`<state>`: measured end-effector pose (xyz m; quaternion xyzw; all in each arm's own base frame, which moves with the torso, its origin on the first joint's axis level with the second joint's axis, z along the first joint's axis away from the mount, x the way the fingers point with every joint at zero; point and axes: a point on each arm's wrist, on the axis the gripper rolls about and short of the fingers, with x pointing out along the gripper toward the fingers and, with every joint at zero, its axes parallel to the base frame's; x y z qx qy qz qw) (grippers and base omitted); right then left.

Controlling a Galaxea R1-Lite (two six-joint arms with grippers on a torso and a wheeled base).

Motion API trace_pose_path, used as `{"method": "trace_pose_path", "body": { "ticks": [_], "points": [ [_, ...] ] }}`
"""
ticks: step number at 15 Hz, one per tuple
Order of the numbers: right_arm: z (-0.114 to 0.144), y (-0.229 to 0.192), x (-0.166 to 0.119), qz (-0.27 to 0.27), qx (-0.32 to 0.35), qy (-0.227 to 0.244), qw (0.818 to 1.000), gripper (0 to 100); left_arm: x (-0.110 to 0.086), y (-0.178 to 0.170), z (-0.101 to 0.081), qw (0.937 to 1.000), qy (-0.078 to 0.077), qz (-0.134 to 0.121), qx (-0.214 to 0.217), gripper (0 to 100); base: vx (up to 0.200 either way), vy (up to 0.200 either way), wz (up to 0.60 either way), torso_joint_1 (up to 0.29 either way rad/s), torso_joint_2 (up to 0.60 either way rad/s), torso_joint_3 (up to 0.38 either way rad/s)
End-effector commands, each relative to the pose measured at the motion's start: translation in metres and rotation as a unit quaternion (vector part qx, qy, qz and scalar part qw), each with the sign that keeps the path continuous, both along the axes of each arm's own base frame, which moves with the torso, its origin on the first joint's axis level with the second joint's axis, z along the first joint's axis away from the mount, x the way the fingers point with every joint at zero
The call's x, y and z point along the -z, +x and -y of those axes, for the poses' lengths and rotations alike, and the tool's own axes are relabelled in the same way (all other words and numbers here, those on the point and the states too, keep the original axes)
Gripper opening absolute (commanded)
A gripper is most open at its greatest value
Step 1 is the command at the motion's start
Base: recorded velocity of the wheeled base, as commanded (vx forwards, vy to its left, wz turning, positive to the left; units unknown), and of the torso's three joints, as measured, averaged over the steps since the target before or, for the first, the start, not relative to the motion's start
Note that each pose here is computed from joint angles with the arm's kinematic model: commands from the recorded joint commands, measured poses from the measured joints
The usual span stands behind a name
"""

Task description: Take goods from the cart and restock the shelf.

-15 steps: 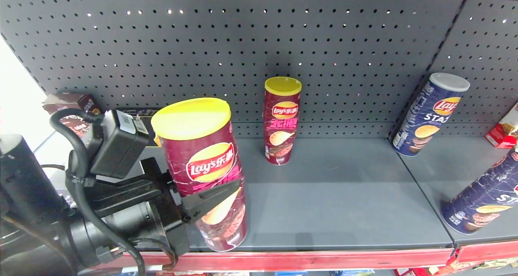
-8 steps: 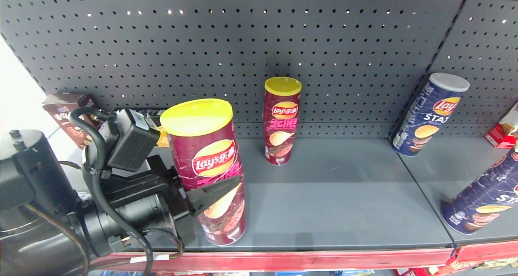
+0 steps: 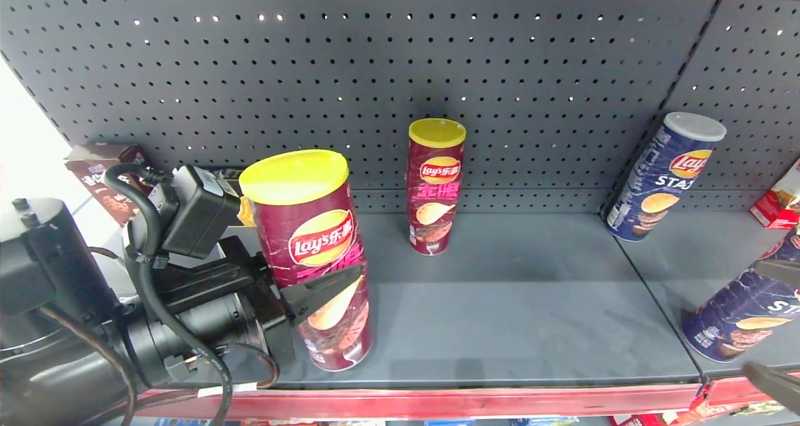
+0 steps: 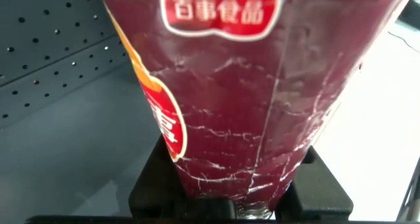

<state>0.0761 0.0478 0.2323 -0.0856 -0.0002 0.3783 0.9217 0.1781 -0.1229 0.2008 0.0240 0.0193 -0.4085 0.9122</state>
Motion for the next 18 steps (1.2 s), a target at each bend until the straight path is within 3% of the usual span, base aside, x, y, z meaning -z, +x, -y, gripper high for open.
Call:
{"method": "trace_pose_path", "body": {
  "ticks": [1, 5, 10, 12, 14, 18],
  "points": [
    [-0.036, 0.042, 0.011, -0.053, -0.017, -0.034, 0.998, 100, 0.001, -0.001, -0.001, 1.0000, 0.000, -0.001, 0.000, 0, 0.000, 0.000, 0.00, 0.000, 0.00, 0.000],
    [-0.059, 0.066, 0.007, -0.062, -0.033, -0.039, 0.997, 100, 0.001, -0.001, -0.001, 1.0000, 0.001, -0.002, 0.000, 0, 0.000, 0.000, 0.00, 0.000, 0.00, 0.000],
    [-0.104, 0.147, 0.011, -0.067, -0.017, -0.038, 0.997, 100, 0.011, -0.010, -0.007, 0.9998, 0.010, -0.016, -0.002, 0, 0.000, 0.000, 0.00, 0.000, 0.00, 0.000],
    [-0.109, 0.180, 0.010, -0.045, -0.023, -0.021, 0.999, 100, 0.012, -0.014, -0.010, 0.9998, 0.007, -0.018, -0.002, 0, 0.000, 0.000, 0.00, 0.000, 0.00, 0.000],
    [-0.110, 0.206, 0.010, -0.025, -0.039, -0.006, 0.999, 100, 0.009, -0.016, -0.011, 0.9998, -0.006, -0.021, -0.003, 0, 0.000, 0.000, 0.00, 0.000, 0.00, 0.000],
    [-0.110, 0.242, 0.015, 0.021, -0.122, 0.008, 0.992, 100, 0.005, -0.011, -0.014, 0.9997, -0.012, -0.017, -0.014, 0, 0.000, 0.000, 0.00, 0.000, 0.00, 0.000]
  ]
}}
